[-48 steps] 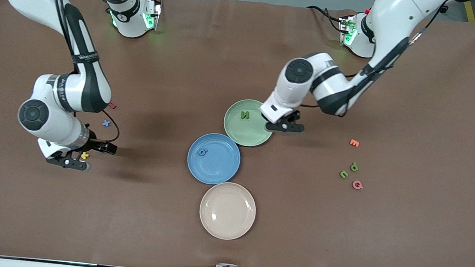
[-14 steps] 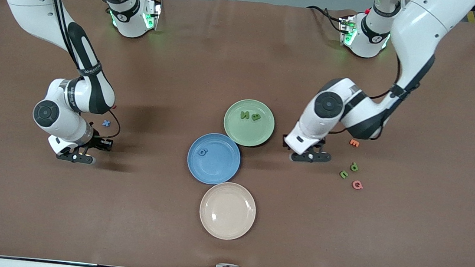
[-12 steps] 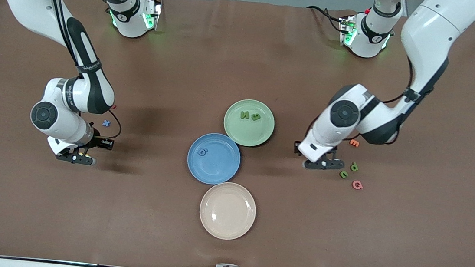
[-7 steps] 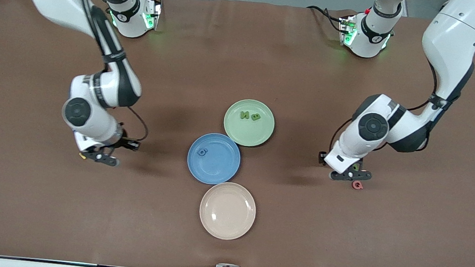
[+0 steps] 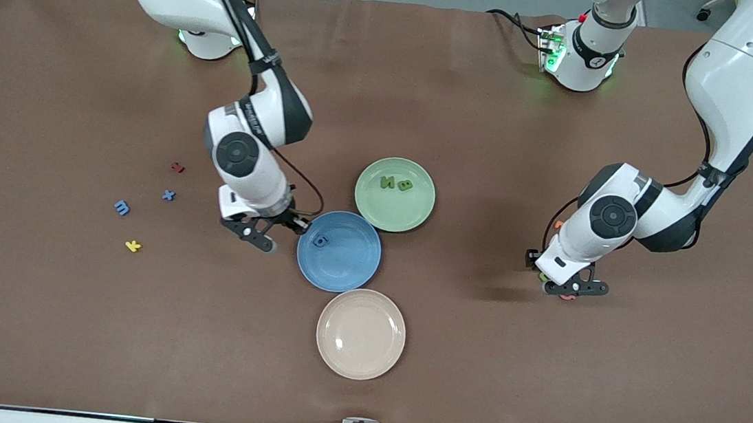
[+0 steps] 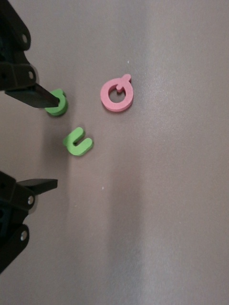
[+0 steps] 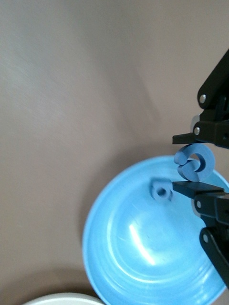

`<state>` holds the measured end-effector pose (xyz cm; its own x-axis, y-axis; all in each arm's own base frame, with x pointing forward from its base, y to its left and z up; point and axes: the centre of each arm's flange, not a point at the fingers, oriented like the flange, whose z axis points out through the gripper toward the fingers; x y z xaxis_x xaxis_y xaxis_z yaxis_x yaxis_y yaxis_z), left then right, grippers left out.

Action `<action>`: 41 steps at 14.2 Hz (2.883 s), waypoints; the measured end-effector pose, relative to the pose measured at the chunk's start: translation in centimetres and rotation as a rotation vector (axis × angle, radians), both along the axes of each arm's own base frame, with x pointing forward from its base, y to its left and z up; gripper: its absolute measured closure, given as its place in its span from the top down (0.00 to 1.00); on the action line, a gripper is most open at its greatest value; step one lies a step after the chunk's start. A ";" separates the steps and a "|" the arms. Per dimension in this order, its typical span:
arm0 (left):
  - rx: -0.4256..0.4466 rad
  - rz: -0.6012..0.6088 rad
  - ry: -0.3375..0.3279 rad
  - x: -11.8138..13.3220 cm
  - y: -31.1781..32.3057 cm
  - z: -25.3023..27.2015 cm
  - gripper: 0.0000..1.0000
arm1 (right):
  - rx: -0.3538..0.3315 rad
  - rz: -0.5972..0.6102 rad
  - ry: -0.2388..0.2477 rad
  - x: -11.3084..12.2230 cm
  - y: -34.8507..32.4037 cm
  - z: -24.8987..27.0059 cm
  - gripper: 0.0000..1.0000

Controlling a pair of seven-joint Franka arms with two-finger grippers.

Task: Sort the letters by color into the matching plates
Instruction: 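Drop the right gripper's c on the blue plate while the left gripper grasps J, then drop the left gripper's J on the green plate while the right gripper returns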

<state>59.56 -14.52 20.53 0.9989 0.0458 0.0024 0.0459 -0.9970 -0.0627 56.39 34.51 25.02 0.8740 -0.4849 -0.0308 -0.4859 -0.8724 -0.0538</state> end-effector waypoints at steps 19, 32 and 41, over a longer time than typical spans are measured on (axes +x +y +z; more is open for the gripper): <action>-0.044 0.005 -0.025 0.8 1.0 -2.8 0.46 | 0.017 -0.110 -0.019 -0.2 7.5 -2.5 1.00; -0.052 0.014 -0.019 0.3 -2.5 -0.7 0.30 | -0.040 0.123 0.046 1.9 -8.5 3.0 1.00; -0.060 0.077 0.019 -9.6 -23.3 4.5 0.30 | -0.081 0.304 0.007 -2.7 -25.5 0.9 1.00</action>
<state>49.98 -37.78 24.98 0.9923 0.1220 -0.0216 0.1219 -0.9925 -0.0046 53.70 8.98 25.93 0.9792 -0.2027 -0.0088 -0.2024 -0.9790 0.0245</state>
